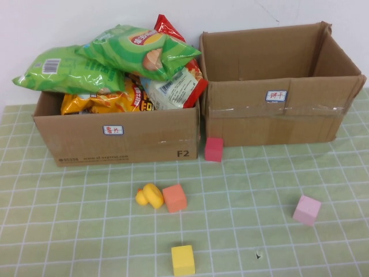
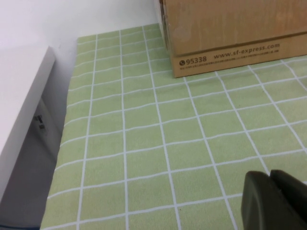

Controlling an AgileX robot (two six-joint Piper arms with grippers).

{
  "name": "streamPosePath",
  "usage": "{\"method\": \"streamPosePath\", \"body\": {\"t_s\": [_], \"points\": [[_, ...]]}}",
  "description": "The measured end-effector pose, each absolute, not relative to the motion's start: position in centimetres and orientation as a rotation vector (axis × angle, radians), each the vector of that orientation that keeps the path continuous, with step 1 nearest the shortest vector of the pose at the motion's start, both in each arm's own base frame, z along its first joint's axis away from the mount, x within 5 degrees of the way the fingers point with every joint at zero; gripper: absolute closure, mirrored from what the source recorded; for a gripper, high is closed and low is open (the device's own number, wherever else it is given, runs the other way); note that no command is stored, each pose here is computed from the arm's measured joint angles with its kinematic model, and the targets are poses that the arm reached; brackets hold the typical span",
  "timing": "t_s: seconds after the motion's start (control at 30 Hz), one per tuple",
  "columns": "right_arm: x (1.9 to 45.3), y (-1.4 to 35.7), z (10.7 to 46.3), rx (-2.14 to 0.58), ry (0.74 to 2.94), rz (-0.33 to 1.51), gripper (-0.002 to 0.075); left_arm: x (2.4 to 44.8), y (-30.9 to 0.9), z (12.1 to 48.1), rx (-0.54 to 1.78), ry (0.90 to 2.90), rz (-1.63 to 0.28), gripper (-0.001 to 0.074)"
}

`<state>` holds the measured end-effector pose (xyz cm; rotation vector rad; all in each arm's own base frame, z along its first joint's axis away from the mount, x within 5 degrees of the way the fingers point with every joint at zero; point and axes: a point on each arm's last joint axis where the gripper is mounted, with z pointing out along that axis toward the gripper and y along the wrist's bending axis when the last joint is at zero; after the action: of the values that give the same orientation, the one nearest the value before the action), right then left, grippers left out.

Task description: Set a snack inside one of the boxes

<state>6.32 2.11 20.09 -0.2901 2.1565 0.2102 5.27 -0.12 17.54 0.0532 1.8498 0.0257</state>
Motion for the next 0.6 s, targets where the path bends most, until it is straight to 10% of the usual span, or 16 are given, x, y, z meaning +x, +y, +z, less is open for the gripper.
{"method": "streamPosePath", "body": {"t_s": [0.6], "points": [[5.1, -0.4, 17.0, 0.080, 1.911, -0.062, 0.0715, 5.3, -0.1, 17.5, 0.052, 1.848, 0.025, 0.0736]]}}
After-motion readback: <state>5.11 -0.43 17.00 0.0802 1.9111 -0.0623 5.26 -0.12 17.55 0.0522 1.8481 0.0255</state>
